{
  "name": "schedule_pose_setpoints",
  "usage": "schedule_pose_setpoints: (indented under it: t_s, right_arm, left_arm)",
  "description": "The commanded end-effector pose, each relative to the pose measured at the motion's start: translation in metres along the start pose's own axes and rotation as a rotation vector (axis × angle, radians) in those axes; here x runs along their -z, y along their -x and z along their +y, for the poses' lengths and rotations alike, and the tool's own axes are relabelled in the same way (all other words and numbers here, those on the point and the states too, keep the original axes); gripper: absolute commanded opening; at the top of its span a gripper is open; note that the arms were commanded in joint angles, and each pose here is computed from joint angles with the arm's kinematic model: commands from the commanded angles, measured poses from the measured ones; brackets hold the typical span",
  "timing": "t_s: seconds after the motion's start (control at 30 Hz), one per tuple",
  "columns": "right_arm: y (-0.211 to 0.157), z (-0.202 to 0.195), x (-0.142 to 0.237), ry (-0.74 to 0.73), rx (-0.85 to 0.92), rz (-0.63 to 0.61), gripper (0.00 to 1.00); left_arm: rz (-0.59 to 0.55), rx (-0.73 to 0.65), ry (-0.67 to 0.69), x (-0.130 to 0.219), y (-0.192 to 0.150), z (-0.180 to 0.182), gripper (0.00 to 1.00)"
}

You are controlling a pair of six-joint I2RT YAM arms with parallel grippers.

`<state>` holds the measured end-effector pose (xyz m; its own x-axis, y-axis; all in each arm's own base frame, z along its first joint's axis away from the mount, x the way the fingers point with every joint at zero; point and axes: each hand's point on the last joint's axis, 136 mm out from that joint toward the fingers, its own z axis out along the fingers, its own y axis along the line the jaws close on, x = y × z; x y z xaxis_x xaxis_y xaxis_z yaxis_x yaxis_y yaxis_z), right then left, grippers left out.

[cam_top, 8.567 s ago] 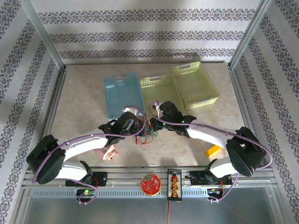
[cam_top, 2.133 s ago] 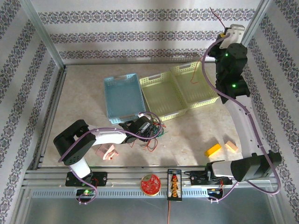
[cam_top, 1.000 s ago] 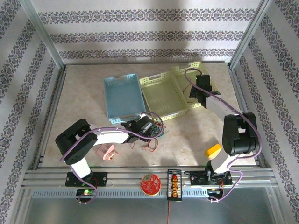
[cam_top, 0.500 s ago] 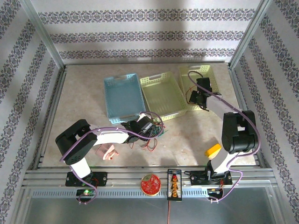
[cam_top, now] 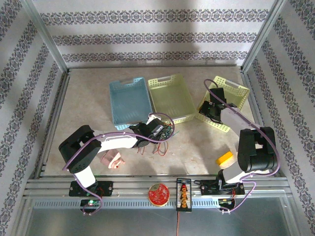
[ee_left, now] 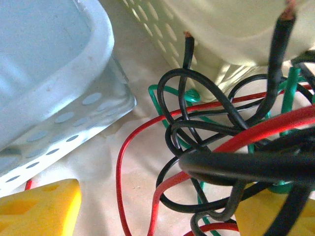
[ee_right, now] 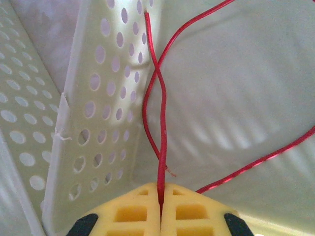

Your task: Untangle the cables

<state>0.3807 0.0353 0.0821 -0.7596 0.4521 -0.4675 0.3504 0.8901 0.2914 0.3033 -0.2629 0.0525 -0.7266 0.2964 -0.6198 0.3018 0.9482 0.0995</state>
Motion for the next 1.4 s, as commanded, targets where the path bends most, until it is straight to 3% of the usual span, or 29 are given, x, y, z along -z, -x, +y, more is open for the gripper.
schedule_pose_setpoints:
  t_s: [0.0, 0.27, 0.63, 0.9, 1.0, 1.07, 1.13, 1.37]
  right_arm:
    - [0.007, -0.003, 0.009, -0.014, 0.025, -0.015, 0.00]
    - [0.003, 0.013, -0.008, 0.053, 0.065, 0.072, 0.00]
    - [-0.039, 0.025, -0.015, 0.129, 0.104, 0.225, 0.00]
    - [-0.040, 0.008, 0.006, 0.058, 0.147, 0.178, 0.02]
    - [-0.024, 0.009, 0.020, 0.047, 0.156, 0.105, 0.14]
    - [-0.012, 0.009, 0.029, 0.033, 0.154, 0.054, 0.34]
    - [0.004, 0.007, 0.040, 0.017, 0.146, -0.006, 0.46]
    - [0.056, -0.036, 0.072, -0.148, 0.022, -0.195, 0.61]
  left_arm:
    - [0.008, -0.011, 0.017, 0.002, -0.004, 0.000, 0.80]
    - [0.022, -0.011, 0.017, 0.002, -0.010, 0.002, 0.81]
    - [0.008, 0.023, 0.145, 0.005, -0.008, 0.025, 0.81]
    - [0.008, 0.023, 0.180, 0.005, -0.007, 0.030, 0.82]
    - [0.004, 0.028, 0.184, 0.006, -0.007, 0.031, 0.82]
    - [0.003, 0.031, 0.186, 0.006, -0.006, 0.031, 0.82]
    - [0.003, 0.032, 0.181, 0.006, -0.007, 0.030, 0.82]
    - [0.005, 0.051, 0.172, 0.006, -0.010, 0.031, 0.82]
